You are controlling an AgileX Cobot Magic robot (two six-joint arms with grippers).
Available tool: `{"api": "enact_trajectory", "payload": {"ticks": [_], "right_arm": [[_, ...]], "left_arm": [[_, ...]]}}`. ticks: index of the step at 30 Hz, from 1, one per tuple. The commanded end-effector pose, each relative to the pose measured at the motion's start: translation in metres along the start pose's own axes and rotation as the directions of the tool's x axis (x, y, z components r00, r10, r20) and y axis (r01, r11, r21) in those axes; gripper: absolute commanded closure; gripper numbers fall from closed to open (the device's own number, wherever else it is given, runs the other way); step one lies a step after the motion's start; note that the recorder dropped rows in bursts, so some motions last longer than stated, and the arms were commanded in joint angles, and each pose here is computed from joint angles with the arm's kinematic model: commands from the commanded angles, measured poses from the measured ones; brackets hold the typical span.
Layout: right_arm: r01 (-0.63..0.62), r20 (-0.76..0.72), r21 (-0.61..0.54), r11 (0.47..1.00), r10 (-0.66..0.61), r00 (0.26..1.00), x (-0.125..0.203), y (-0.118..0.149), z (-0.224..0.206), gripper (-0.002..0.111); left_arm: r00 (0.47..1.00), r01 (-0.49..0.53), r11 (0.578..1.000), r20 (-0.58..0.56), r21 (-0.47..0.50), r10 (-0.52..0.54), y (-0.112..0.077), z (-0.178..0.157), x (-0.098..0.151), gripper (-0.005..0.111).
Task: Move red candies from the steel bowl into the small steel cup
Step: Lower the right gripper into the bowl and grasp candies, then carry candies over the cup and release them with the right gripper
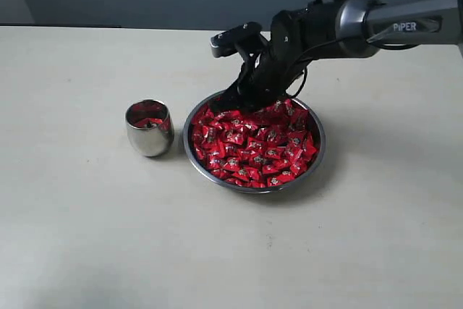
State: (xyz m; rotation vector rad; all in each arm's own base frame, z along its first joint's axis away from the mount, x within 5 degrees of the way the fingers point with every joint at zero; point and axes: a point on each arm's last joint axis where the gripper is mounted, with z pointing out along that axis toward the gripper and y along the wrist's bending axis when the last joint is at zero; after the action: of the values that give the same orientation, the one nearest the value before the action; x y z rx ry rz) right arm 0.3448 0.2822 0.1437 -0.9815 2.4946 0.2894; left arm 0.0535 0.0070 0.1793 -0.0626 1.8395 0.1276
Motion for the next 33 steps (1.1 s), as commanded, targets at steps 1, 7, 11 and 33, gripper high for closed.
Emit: {"api": "enact_trajectory", "payload": {"ticks": [1,7,11,33], "right_arm": [[0.0,0.057,-0.003,1.0,0.0,0.998,-0.011,0.002,-0.032,0.108],[0.028,0.177,-0.055,0.998,-0.018,0.984,-0.027,0.03,-0.069,0.108],[0.158,0.261,-0.15,0.976,-0.115,0.958,-0.036,0.072,-0.077,0.108],[0.281,0.227,-0.223,0.933,-0.231,0.946,-0.045,0.12,-0.017,0.108]], "left_arm": [[1.0,-0.002,1.0,0.019,0.006,0.002,0.0,-0.001,-0.003,0.106],[1.0,-0.002,1.0,0.019,0.006,0.002,0.0,-0.001,-0.003,0.106],[1.0,-0.002,1.0,0.019,0.006,0.002,0.0,-0.001,-0.003,0.106],[1.0,-0.002,1.0,0.019,0.006,0.002,0.0,-0.001,-0.003,0.106]]}}
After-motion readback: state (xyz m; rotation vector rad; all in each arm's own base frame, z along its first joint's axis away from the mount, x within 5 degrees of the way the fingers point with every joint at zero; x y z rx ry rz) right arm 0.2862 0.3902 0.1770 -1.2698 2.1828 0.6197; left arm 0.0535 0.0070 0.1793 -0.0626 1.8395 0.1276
